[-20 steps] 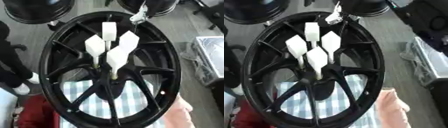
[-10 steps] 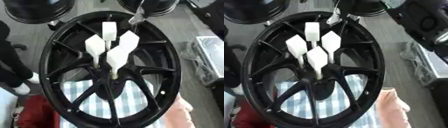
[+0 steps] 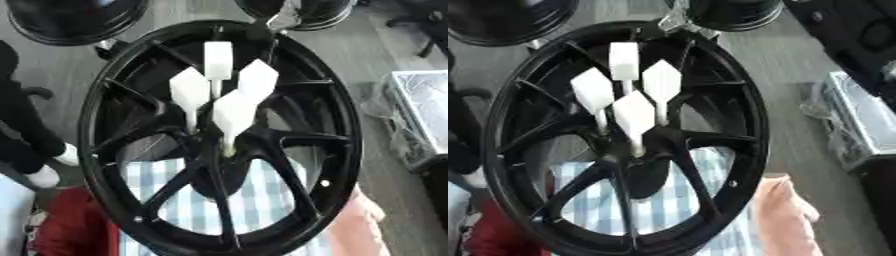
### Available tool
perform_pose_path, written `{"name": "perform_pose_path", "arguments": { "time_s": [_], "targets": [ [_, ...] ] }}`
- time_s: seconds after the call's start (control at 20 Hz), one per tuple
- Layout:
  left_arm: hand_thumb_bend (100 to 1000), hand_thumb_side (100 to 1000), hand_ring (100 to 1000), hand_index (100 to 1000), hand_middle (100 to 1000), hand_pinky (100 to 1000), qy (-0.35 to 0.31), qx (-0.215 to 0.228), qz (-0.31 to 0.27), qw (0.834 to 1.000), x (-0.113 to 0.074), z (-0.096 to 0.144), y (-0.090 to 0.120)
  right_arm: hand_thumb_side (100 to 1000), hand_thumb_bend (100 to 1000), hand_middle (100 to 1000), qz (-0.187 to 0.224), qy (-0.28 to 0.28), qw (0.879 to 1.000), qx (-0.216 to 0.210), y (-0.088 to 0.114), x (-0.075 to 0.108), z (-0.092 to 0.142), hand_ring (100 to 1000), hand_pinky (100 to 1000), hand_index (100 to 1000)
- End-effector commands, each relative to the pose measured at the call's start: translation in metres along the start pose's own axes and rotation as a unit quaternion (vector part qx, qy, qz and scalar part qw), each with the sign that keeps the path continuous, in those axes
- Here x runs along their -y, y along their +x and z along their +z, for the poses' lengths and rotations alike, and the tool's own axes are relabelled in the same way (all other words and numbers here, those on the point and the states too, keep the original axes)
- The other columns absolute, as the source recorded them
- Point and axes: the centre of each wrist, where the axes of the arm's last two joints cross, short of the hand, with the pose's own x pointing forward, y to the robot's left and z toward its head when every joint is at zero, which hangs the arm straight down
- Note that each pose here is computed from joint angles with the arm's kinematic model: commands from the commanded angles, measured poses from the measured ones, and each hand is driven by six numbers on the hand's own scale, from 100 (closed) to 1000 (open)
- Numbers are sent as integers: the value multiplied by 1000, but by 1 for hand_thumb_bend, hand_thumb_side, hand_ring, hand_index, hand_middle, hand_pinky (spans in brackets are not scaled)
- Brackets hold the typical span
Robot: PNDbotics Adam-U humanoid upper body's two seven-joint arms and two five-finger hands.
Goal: Pull the pin out of the wheel hub.
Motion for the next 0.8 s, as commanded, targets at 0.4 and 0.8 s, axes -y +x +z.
{"name": "perform_pose_path", "arguments": {
  "time_s": [0.4,0.8],
  "targets": [
    [264,598,785,734,696,730,-8,19,-9,1000,-4,-7,10,301,471,772,72,96,991,67,21,1,24,818,848,834],
    [262,600,786,734,697,731,-11,18,-8,1000,-3,-8,10,348,446,764,61,115,989,70,26,-14,25,807,833,832]
  ]
}}
